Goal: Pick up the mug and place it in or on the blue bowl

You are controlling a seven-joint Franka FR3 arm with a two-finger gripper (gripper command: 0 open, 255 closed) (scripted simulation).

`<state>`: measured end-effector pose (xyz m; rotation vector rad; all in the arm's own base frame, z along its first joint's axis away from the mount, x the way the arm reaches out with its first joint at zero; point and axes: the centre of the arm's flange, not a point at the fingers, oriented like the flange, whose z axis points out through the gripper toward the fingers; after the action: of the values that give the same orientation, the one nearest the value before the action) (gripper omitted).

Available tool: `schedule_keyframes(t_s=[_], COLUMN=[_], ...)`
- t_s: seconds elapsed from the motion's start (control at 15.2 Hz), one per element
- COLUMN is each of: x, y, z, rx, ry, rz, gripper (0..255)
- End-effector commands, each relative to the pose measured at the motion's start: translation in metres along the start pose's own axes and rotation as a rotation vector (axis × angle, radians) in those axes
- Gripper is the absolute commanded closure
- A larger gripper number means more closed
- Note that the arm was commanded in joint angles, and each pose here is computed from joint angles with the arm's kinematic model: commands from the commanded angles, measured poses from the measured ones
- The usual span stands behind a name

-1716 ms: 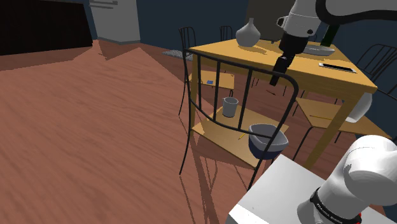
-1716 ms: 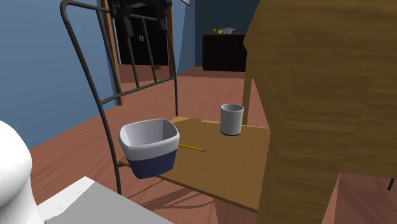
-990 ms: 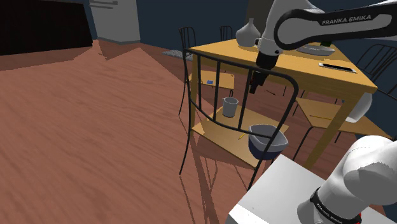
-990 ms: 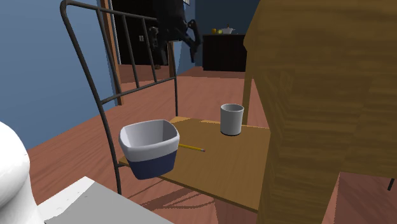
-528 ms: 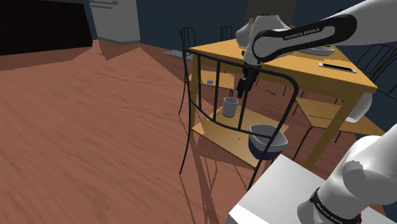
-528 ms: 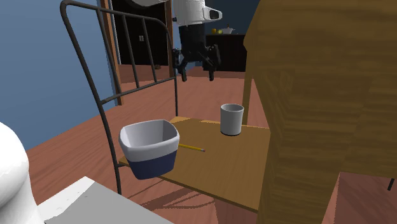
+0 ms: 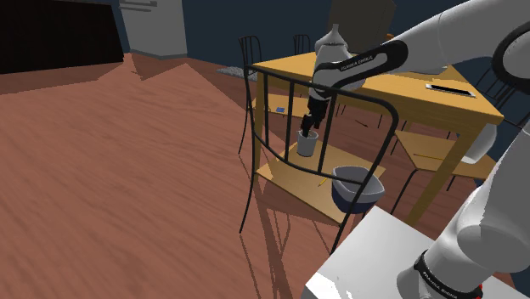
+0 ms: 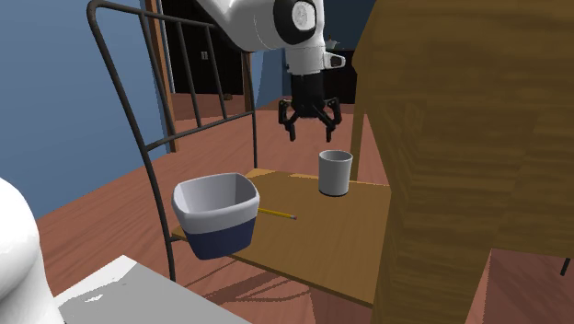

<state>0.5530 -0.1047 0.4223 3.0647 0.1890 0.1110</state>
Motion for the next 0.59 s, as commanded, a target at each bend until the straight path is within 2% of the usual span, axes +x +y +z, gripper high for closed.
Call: schedule_keyframes(t_s=[0.0,0.13,0.53], x=[0.013,0.028,0.028], y=[0.01,0.018,0.018], z=[0.02,0.037,0.069], rx=[0.005,0.009,0.009], ry=[-0.002,-0.004,-0.004], rz=[0.003,0.006,0.006], gripper=[0,0,0])
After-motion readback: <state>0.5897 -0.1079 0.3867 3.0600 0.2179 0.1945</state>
